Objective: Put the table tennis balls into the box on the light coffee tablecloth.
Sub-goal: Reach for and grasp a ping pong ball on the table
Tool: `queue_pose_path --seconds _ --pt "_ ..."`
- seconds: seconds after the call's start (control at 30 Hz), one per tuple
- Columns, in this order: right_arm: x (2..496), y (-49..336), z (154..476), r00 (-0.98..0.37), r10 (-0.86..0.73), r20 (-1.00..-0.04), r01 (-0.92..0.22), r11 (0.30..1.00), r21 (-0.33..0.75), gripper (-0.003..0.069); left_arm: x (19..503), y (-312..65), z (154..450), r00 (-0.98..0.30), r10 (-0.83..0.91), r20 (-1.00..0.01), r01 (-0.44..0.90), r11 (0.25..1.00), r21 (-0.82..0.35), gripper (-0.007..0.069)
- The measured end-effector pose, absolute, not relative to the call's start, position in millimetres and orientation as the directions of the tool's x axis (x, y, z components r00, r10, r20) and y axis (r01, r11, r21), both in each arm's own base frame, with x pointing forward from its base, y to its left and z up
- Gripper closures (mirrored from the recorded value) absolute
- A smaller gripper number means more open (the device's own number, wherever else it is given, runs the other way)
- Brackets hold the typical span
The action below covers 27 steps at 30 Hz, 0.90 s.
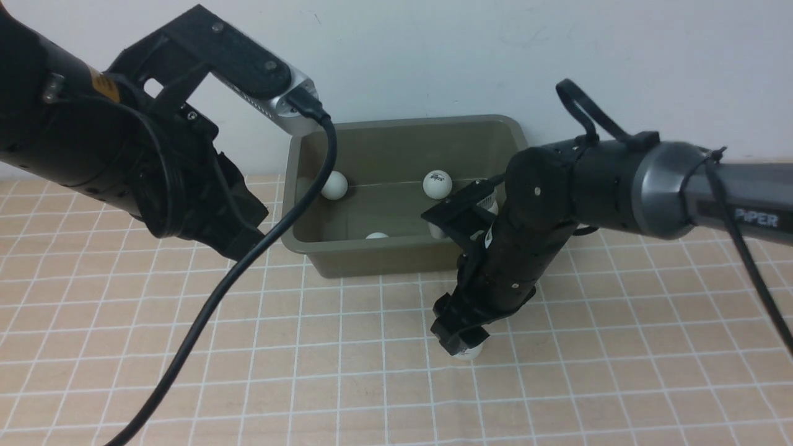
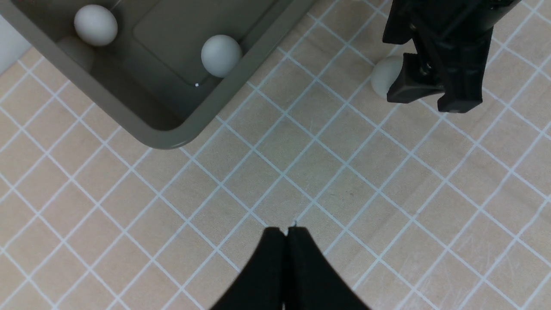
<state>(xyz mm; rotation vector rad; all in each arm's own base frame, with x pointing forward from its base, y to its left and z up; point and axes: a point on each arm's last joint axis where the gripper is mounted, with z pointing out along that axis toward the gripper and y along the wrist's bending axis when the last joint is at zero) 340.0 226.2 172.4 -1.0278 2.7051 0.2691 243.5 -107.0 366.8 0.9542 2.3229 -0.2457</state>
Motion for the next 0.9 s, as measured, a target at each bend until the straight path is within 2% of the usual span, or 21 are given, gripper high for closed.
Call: queue_pose_path --seconds 0.23,0.53,0.9 --pt "342.6 227.4 171.6 -0.721 -0.622 -0.305 -0.670 0.738 0.080 0.0205 243.5 -107.0 366.8 -0.555 0.575 -0.600 0.688 0.723 0.057 0.0691" --pt "344.3 228.4 165.6 -0.724 -0.622 -0.297 -0.668 0.739 0.081 0.0342 243.5 -107.0 366.8 -0.555 0.575 -0.601 0.688 0.723 0.056 0.0691" --pt "345.2 228.5 165.4 -0.727 -0.623 -0.290 -0.667 0.741 0.079 0.0353 243.5 -107.0 366.8 -0.555 0.575 -0.601 0.688 0.723 0.056 0.0691"
